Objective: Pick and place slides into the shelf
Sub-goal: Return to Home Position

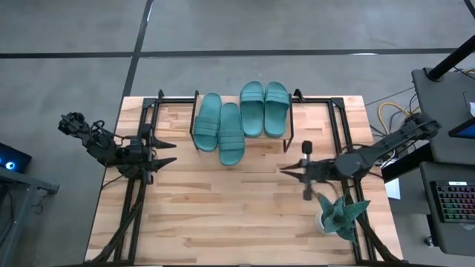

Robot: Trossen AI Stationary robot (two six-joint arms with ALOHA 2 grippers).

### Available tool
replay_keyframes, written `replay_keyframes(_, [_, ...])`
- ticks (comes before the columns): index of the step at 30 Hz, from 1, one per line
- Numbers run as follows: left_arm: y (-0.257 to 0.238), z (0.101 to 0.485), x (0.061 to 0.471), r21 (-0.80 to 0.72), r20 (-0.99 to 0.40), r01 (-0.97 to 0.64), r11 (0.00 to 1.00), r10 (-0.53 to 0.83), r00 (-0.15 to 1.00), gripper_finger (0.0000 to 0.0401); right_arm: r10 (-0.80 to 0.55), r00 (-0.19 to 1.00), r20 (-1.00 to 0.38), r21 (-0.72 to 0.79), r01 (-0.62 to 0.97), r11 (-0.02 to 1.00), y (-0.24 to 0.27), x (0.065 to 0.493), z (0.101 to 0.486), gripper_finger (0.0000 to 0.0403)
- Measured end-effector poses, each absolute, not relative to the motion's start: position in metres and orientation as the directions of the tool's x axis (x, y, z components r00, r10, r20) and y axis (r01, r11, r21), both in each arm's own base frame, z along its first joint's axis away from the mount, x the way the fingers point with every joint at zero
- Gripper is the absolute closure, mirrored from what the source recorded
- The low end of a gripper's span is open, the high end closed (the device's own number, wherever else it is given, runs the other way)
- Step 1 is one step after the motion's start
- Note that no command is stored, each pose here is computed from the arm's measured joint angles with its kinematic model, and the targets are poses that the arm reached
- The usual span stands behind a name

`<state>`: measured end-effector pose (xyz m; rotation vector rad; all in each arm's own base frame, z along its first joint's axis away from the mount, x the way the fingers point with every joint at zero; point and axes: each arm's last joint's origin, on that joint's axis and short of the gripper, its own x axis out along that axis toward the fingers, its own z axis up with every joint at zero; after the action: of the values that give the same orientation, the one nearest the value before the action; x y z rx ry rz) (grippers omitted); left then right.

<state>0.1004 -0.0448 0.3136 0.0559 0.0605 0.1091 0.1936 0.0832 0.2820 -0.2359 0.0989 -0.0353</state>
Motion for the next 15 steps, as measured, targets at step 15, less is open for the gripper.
replay_keyframes(15, [-0.044,0.313,0.101,0.109,-0.053,-0.126,0.986,0.132,0.990,0.0223,0.019,1.000,-0.017,-0.039,-0.019,0.999,0.027,0.155,0.234,0.0395])
